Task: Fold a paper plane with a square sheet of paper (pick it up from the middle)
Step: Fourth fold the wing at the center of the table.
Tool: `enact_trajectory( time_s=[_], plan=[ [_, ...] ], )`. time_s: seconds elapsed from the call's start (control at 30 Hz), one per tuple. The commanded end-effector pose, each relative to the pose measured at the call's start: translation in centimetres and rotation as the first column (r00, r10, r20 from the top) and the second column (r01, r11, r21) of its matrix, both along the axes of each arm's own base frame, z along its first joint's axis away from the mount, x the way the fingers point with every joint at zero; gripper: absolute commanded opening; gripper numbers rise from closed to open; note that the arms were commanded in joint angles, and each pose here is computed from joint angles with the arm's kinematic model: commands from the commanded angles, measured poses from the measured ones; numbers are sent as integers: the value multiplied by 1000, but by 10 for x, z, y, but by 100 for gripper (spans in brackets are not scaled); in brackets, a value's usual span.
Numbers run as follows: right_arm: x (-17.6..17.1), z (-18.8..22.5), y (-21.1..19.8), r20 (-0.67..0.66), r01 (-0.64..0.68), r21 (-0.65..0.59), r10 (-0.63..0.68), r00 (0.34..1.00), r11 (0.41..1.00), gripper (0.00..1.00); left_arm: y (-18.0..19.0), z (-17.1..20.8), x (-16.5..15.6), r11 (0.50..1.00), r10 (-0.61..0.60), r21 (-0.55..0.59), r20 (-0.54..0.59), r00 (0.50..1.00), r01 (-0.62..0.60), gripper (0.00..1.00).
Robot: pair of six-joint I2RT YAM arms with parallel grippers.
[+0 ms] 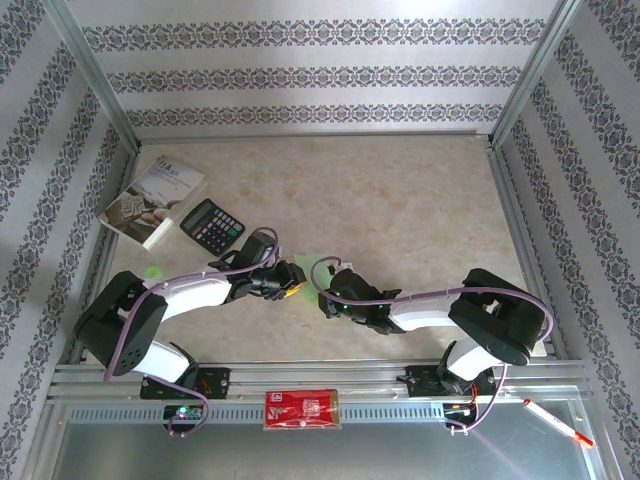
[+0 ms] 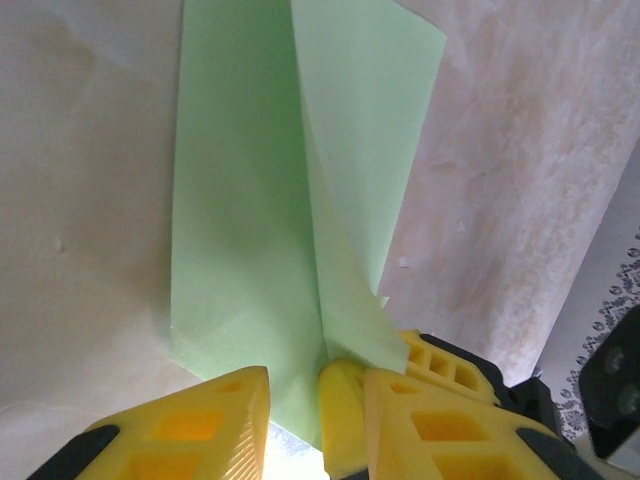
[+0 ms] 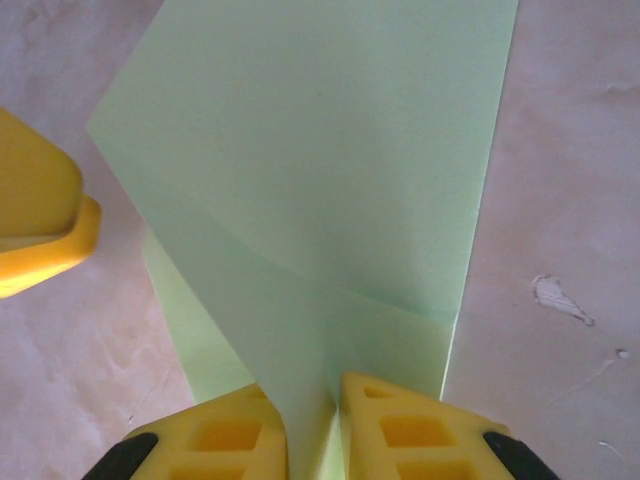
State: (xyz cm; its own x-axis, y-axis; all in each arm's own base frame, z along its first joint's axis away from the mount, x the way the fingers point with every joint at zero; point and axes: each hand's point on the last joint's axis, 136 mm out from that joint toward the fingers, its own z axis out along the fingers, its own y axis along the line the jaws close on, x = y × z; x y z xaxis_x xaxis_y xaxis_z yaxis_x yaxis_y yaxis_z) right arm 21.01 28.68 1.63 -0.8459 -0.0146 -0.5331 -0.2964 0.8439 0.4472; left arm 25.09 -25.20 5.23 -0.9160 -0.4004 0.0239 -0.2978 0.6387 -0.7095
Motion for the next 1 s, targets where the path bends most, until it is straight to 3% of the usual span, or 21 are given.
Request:
enact_trajectory(
  time_s=[0.0,0.57,0.97],
  plan=[
    [-8,-10,-10,-55,1,-22,-3,998,1000,20,-8,-2,-2,999,-39,-16,11,999,39,30],
    [0,7,0,-50,-23,28,25,998,999,24,-8,-6,-5,998,-56,-5,3,998,56,29],
    [1,9,0,-67,-12,50,15,998,999,18,-7,-8,-6,998,-59,-3,3,998,59,29]
  ],
)
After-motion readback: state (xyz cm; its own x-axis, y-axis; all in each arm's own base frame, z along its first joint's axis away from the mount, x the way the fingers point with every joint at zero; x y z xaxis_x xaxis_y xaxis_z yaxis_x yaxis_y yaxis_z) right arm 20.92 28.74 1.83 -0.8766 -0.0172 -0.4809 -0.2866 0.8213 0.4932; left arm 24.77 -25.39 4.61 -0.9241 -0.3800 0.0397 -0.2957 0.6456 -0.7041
